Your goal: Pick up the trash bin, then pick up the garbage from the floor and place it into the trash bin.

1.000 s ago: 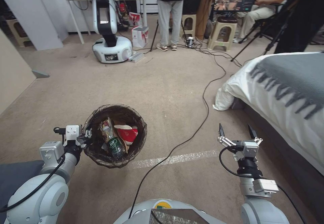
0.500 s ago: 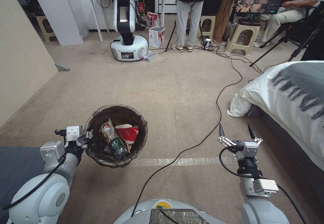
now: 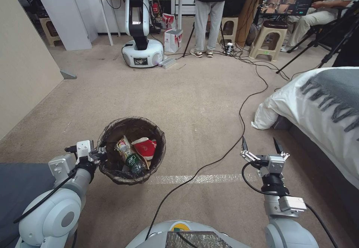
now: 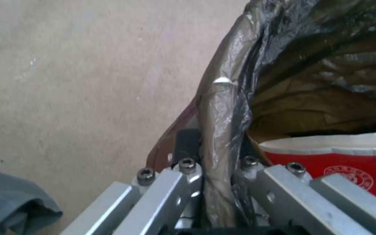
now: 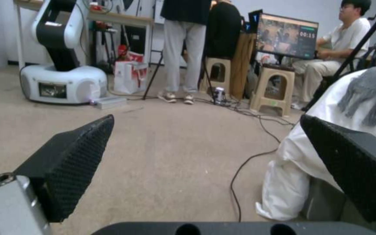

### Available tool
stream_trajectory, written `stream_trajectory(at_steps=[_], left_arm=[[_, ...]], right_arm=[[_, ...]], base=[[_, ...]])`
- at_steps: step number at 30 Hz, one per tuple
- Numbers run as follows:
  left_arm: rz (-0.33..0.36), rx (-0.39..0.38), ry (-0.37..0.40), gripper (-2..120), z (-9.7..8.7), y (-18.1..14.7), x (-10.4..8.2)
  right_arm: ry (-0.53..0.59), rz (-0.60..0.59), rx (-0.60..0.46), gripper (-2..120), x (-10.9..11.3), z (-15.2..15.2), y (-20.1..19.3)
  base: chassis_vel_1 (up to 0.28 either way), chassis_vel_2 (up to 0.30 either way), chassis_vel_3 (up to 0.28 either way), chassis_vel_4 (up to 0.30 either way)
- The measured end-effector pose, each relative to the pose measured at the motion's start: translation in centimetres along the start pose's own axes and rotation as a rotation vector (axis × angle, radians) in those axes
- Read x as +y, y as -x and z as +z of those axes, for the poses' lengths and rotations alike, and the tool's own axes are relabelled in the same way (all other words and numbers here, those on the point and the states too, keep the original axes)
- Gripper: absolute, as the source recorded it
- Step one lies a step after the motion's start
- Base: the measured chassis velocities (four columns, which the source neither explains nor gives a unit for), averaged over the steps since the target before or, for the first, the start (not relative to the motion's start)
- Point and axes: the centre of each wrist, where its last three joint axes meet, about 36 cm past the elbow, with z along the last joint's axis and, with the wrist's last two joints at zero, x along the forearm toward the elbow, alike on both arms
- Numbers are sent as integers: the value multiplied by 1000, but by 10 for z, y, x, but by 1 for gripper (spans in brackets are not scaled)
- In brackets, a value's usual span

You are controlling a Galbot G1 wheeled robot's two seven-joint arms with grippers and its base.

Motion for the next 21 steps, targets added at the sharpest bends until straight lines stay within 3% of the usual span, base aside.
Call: stream_trajectory(at_steps=[21], left_arm=[[0,154,-8,0,38,42,5]], right_arm=[[20,-12,22,100,15,6,8]], base=[[0,0,0,0]])
